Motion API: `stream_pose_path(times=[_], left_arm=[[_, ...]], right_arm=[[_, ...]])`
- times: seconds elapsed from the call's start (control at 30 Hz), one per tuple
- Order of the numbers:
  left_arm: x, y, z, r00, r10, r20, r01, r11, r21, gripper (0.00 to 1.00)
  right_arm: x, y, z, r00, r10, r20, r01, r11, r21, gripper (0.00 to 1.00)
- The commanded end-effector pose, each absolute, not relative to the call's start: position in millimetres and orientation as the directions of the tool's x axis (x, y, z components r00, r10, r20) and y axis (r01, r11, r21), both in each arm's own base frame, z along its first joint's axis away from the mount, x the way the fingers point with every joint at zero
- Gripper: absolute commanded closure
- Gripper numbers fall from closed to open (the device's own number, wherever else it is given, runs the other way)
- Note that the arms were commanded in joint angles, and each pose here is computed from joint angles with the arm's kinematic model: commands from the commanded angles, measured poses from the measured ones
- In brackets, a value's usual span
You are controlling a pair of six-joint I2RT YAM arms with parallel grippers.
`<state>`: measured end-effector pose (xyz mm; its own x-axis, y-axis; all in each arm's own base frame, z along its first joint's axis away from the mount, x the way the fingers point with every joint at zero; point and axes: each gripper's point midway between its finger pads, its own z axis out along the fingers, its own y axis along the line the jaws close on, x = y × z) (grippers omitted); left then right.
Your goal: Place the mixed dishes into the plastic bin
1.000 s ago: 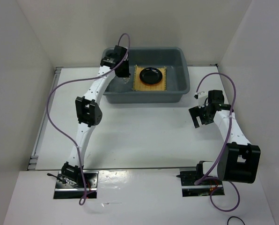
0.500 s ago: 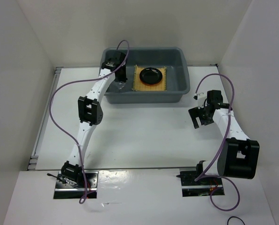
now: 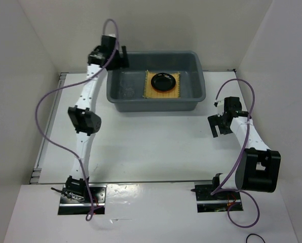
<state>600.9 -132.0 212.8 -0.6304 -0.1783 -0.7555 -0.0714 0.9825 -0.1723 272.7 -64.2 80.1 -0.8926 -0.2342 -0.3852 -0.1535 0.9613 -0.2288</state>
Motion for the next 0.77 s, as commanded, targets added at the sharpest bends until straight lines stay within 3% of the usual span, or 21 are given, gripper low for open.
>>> stream_pose_path(times=[0.0, 0.13, 0.2, 0.23, 0.33, 0.43, 0.47, 0.5, 0.6, 0.63, 0.73], left_arm=[[562, -44, 381, -0.348, -0.321, -0.881, -0.149, 0.946, -0.286, 0.00], [516, 4, 412, -0.337, -0.385, -0.859, -0.183, 0.922, -0.341, 0.00], [490, -3, 405, -0.389, -0.375, -0.841, -0.161, 0.927, -0.339, 0.00], [463, -4, 430, -0.341, -0.374, -0.863, -0.141, 0.928, -0.346, 0.00], [415, -26, 391, -0.423, -0.276, -0.863, -0.089, 0.961, -0.263, 0.00], [365, -37, 368, -0.441, -0.254, -0.861, -0.042, 0.964, -0.263, 0.00], [351, -40, 326, -0.513, -0.260, -0.818, -0.055, 0.961, -0.271, 0.00], [340, -43, 320, -0.514, -0.260, -0.818, -0.037, 0.959, -0.281, 0.00], [301, -48, 331, -0.410, -0.329, -0.851, -0.004, 0.934, -0.358, 0.00], [281, -49, 362, -0.288, -0.344, -0.894, 0.053, 0.926, -0.373, 0.00], [245, -36, 380, -0.109, -0.370, -0.923, 0.056, 0.924, -0.377, 0.00]], right_arm=[[298, -89, 110, -0.863, -0.180, -0.471, -0.020, 0.946, -0.325, 0.01], [332, -90, 185, -0.762, -0.210, -0.612, -0.025, 0.955, -0.296, 0.01], [342, -87, 212, -0.719, -0.218, -0.660, -0.025, 0.957, -0.289, 0.01], [351, -88, 237, -0.677, -0.225, -0.700, -0.007, 0.954, -0.300, 0.01], [363, -94, 287, -0.582, -0.222, -0.783, 0.088, 0.939, -0.332, 0.01], [367, -83, 301, -0.550, -0.217, -0.806, 0.081, 0.947, -0.310, 0.01], [369, -76, 307, -0.533, -0.215, -0.818, 0.071, 0.953, -0.296, 0.01], [366, -75, 308, -0.533, -0.215, -0.819, 0.071, 0.953, -0.296, 0.01], [366, -65, 311, -0.514, -0.203, -0.834, 0.049, 0.963, -0.265, 0.01], [365, -62, 315, -0.503, -0.204, -0.840, 0.040, 0.965, -0.259, 0.01], [363, -58, 323, -0.476, -0.201, -0.856, 0.044, 0.967, -0.252, 0.01]])
